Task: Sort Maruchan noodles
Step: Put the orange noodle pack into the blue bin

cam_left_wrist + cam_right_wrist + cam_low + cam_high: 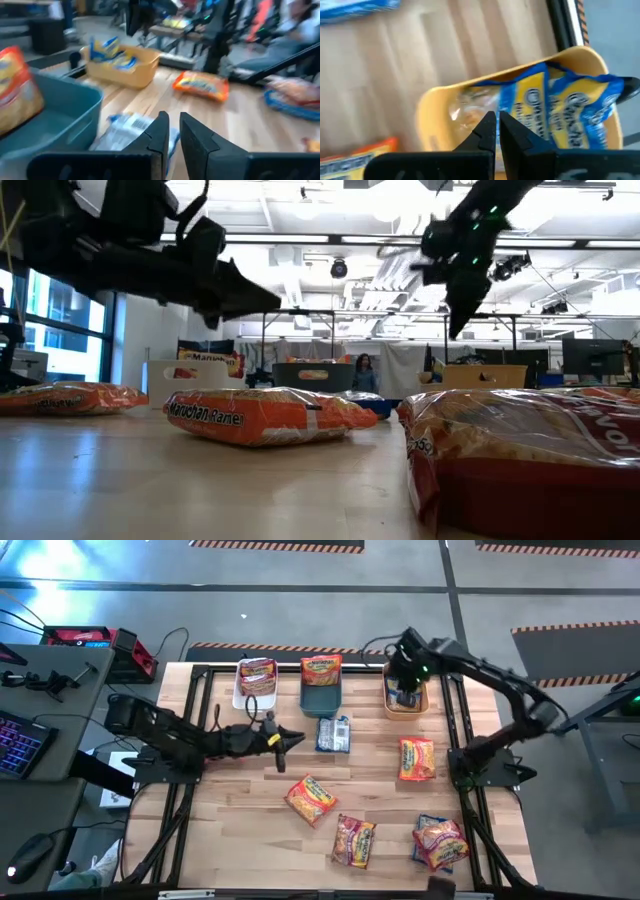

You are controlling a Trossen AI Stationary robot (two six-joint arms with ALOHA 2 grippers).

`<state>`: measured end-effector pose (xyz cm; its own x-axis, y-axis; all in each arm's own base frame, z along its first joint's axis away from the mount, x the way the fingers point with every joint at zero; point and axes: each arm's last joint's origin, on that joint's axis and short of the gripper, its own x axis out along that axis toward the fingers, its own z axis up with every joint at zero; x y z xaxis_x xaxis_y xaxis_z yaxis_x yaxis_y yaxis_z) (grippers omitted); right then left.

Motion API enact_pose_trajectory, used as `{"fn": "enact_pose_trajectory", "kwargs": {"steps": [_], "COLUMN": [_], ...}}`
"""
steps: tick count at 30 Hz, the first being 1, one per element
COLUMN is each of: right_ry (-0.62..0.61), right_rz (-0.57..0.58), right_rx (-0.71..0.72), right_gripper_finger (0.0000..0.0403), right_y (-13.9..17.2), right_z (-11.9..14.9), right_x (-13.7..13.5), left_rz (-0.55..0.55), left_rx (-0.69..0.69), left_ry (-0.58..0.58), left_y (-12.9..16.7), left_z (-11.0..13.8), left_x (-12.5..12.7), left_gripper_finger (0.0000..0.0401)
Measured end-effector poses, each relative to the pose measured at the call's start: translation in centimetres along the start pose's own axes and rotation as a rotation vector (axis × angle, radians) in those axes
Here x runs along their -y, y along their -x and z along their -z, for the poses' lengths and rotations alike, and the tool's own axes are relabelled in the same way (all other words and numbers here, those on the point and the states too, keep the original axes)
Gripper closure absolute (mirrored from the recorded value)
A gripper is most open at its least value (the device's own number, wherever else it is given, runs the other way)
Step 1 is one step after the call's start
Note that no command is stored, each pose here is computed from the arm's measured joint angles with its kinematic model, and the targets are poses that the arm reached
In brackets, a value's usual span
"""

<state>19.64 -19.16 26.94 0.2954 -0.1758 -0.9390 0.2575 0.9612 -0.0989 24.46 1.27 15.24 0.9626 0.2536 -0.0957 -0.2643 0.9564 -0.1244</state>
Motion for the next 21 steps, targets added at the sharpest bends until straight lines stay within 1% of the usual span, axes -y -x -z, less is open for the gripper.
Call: {"fn": "enact_pose_trajectory", "kwargs": {"steps": [2,5,7,10,12,15,18,21], "right_ry": [-0.024,-0.102,-0.163,-0.258,-0.294,-0.278,-0.262,-0.212], "right_rz": [-0.018,-0.092,-0.13,-0.154,-0.165,-0.162,-0.151,-0.182], "right_rx": [0.046,0.091,0.108,0.096,0.097,0.101,0.09,0.051], "right_gripper_finger": [0.0403,0.0403,0.0403,0.0403,0.0403,0.0401,0.0384,0.0344], "right_y": [0.8,1.1,0.9,0.5,0.5,0.2,0.1,-0.3], "right_z": [0.7,2.5,3.9,6.1,7.2,8.1,7.6,6.5], "right_x": [-2.0,-5.1,-7.0,-9.0,-9.9,-10.7,-10.7,-10.5], "left_rz": [0.058,0.114,0.108,0.066,0.033,-0.012,-0.045,-0.03], "left_rx": [0.029,0.073,0.085,0.09,0.095,0.1,0.102,0.095], "left_ry": [-0.004,-0.002,0.0,0.001,0.003,0.013,0.032,0.08], "left_y": [-0.1,-0.3,-0.4,-0.5,-0.5,-0.6,-0.5,-0.5], "left_z": [-0.4,-1.0,-1.2,-1.4,-1.5,-1.6,-1.7,-1.7], "left_x": [-0.4,-1.1,-1.8,-2.9,-3.7,-4.8,-5.8,-6.7], "left_gripper_finger": [0.038,0.0394,0.0399,0.0399,0.0399,0.04,0.04,0.04]}}
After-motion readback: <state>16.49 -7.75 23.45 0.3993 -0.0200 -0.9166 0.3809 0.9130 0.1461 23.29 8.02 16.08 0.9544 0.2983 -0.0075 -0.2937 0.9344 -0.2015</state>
